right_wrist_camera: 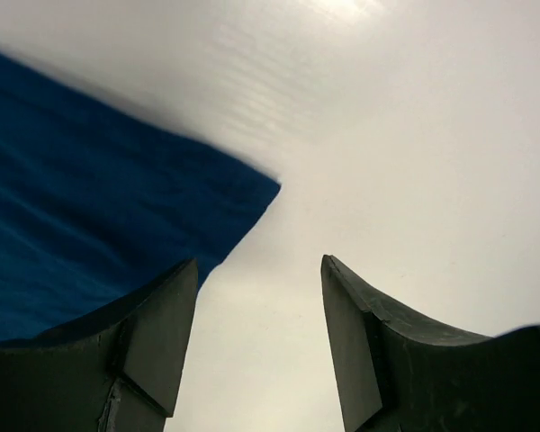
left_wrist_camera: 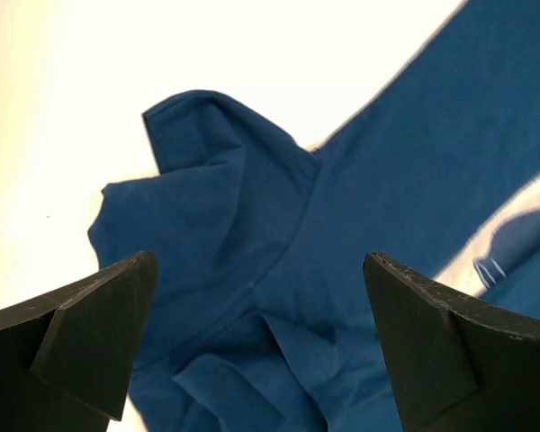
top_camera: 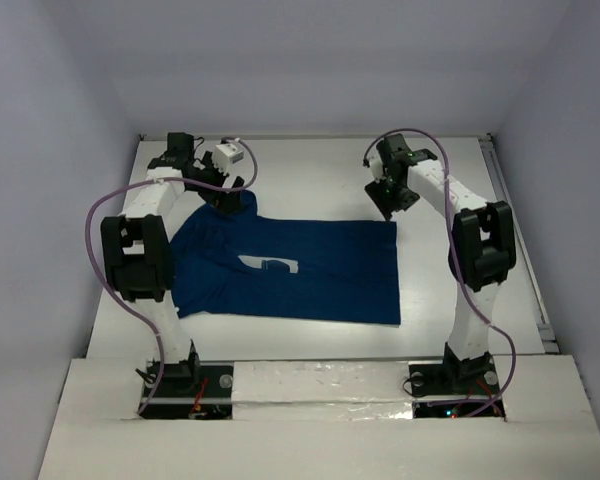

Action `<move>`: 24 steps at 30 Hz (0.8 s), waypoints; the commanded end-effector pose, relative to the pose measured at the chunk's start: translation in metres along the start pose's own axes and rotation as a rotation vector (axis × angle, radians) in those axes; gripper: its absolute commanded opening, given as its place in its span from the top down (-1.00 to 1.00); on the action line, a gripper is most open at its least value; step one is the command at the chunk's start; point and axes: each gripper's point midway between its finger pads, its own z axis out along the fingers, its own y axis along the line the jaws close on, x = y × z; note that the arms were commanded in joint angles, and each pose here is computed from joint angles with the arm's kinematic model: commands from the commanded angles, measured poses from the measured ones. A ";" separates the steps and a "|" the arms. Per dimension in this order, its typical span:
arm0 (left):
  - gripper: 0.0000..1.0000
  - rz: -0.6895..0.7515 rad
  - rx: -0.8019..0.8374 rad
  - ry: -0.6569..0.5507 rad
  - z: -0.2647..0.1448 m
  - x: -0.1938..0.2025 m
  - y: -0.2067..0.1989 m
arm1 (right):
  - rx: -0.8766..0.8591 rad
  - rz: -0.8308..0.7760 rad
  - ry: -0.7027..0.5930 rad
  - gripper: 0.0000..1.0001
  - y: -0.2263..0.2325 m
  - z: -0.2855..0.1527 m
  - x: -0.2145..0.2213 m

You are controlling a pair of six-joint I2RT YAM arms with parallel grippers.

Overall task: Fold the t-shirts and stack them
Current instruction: Grap the side of the flattened tshirt furthest away from the robot with both arms

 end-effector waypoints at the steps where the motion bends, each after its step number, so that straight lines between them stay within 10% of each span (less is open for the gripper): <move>1: -0.98 -0.028 -0.076 -0.083 -0.005 -0.029 0.018 | 0.002 0.003 -0.163 -0.25 -0.004 -0.030 -0.042; 17: -0.98 -0.157 -0.078 -0.052 0.004 -0.017 0.040 | -0.276 -0.032 -0.081 -0.16 0.021 0.003 -0.036; 24: -0.98 -0.354 0.374 -0.505 -0.078 -0.056 0.056 | -0.238 -0.015 -0.231 -0.15 0.013 -0.026 -0.059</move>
